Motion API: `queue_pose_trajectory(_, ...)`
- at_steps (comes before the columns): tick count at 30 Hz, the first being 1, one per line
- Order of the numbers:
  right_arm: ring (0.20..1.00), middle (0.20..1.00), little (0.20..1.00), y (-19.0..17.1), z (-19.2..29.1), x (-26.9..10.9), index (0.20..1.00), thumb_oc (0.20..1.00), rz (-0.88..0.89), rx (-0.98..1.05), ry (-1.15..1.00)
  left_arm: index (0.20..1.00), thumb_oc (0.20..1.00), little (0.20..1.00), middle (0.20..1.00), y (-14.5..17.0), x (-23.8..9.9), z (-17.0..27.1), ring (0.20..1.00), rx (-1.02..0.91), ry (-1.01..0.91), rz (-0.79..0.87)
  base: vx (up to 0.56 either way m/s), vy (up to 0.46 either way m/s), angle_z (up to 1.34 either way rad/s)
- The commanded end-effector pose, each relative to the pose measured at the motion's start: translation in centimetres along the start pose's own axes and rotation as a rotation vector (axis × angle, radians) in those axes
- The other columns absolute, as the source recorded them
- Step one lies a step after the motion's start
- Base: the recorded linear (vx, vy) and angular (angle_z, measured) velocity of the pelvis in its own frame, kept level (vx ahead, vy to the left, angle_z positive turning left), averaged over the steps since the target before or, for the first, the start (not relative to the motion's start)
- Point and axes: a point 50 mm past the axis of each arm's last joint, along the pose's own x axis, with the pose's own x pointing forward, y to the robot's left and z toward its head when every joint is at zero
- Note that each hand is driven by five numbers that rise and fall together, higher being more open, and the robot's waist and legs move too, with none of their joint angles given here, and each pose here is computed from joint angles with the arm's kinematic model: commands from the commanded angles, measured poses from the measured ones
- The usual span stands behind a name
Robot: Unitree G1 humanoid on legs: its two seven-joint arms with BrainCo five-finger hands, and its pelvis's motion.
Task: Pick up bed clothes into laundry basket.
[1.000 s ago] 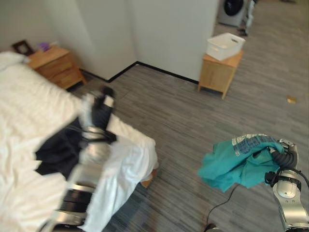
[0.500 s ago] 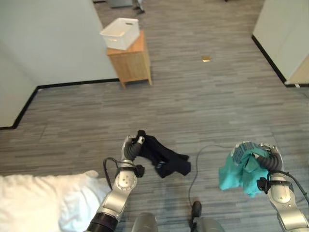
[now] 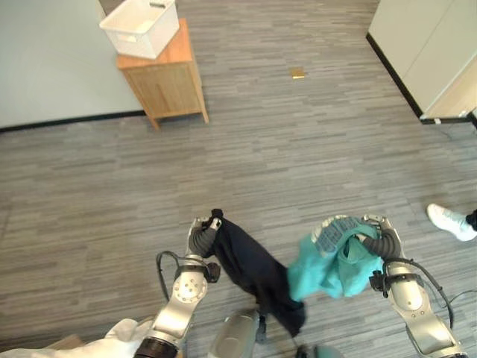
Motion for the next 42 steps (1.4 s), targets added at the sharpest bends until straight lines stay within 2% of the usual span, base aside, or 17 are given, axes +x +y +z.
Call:
queue_pose_trajectory(1,0.2,0.2,0.2,-3.2,2.6,2.2,0.2,0.2,-0.17,-0.052,-0.154,0.2,0.2,0.2,0.2,1.9,1.1,4.2,0.2,-0.035,-0.209,0.079,0.63,0.081,0.22)
queue_pose_trajectory(5,0.2,0.2,0.2,-3.8,2.4,2.1,0.2,0.2,-0.195,-0.068,-0.151,0.2,0.2,0.2,0.2,1.7,1.5,5.4,0.2,-0.03,-0.259,0.076,0.56,-0.02,1.35)
queue_pose_trajectory(6,0.2,0.2,0.2,-6.1,3.5,2.6,0.2,0.2,-0.284,-0.051,-0.181,0.2,0.2,0.2,0.2,1.9,1.7,6.3,0.2,-0.036,-0.292,0.074,1.12,-0.154,1.14)
queue_pose_trajectory(7,0.2,0.2,0.2,-6.4,3.5,2.5,0.2,0.2,-0.298,-0.045,-0.184,0.2,0.2,0.2,0.2,2.1,1.9,6.7,0.2,-0.042,-0.308,0.083,1.17,-0.184,0.94)
queue_pose_trajectory(11,0.2,0.2,0.2,-5.1,3.3,2.1,0.2,0.2,-0.246,0.013,-0.168,0.2,0.2,0.2,0.2,2.1,2.0,6.1,0.2,-0.032,-0.282,0.096,0.79,-0.138,0.71)
queue_pose_trajectory(15,0.2,0.2,0.2,-4.7,3.0,2.2,0.2,0.2,-0.192,0.011,-0.159,0.2,0.2,0.2,0.2,1.5,1.3,5.0,0.2,-0.079,-0.239,0.05,0.52,-0.19,0.17)
queue_pose_trajectory(19,0.2,0.2,0.2,-5.5,3.9,3.0,0.2,0.2,-0.211,0.014,-0.191,0.2,0.2,0.2,0.2,2.1,1.1,5.1,0.2,-0.113,-0.236,0.055,0.43,-0.157,-0.44)
queue_pose_trajectory(32,0.2,0.2,0.2,-6.2,3.5,3.7,0.2,0.2,-0.275,-0.055,-0.172,0.2,0.2,0.2,0.2,0.8,0.8,3.9,0.2,-0.121,-0.167,-0.022,0.57,0.163,-0.25)
queue_pose_trajectory(37,0.2,0.2,0.2,-10.4,7.1,4.9,0.2,0.2,-0.453,-0.128,-0.32,0.2,0.2,0.2,0.2,1.3,0.9,4.2,0.2,-0.095,-0.188,-0.008,0.46,0.164,0.23)
queue_pose_trajectory(42,0.2,0.2,0.2,-14.9,13.7,6.8,0.2,0.2,-0.57,-0.123,-0.56,0.2,0.2,0.2,0.2,1.2,0.9,4.8,0.2,-0.119,-0.22,-0.024,0.4,-0.115,0.47)
